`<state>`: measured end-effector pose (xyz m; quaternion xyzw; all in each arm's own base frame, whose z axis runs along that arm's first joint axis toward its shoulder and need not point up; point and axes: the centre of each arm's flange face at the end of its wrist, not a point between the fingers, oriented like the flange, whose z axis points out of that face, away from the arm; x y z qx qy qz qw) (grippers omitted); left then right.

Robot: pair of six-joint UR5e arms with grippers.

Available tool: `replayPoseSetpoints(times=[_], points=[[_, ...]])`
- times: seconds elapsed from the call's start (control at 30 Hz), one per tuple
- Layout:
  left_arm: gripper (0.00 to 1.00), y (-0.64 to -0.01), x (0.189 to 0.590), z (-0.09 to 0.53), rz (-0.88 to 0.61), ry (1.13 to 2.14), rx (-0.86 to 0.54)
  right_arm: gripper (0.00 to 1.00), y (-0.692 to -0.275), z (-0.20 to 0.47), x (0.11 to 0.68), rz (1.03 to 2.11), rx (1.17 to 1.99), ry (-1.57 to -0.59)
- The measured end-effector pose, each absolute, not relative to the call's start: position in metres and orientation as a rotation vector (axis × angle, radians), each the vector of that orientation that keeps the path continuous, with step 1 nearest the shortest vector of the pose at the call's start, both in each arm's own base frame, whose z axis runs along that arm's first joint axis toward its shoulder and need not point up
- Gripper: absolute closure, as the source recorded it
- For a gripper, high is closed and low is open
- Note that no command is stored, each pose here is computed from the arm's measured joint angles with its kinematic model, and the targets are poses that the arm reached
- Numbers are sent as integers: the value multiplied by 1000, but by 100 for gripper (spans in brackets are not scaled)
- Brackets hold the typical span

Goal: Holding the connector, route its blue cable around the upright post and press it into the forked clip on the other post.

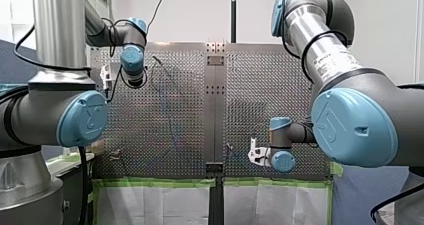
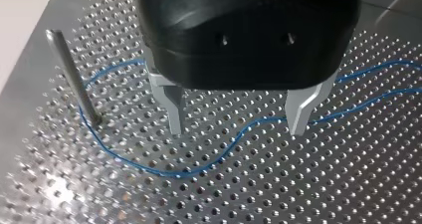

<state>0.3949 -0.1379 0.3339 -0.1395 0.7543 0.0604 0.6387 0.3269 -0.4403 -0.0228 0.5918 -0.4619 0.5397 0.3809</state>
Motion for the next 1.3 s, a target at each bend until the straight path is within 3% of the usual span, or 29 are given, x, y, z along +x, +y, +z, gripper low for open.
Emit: replayPoseSetpoints(times=[0.77, 1.3], points=[[1, -141, 359, 484, 102, 1564, -208, 100, -441, -22, 328, 1397, 1513, -1175], [1, -154, 392, 497, 23, 1671, -97, 100, -441, -22, 328, 1397, 1514, -1180]])
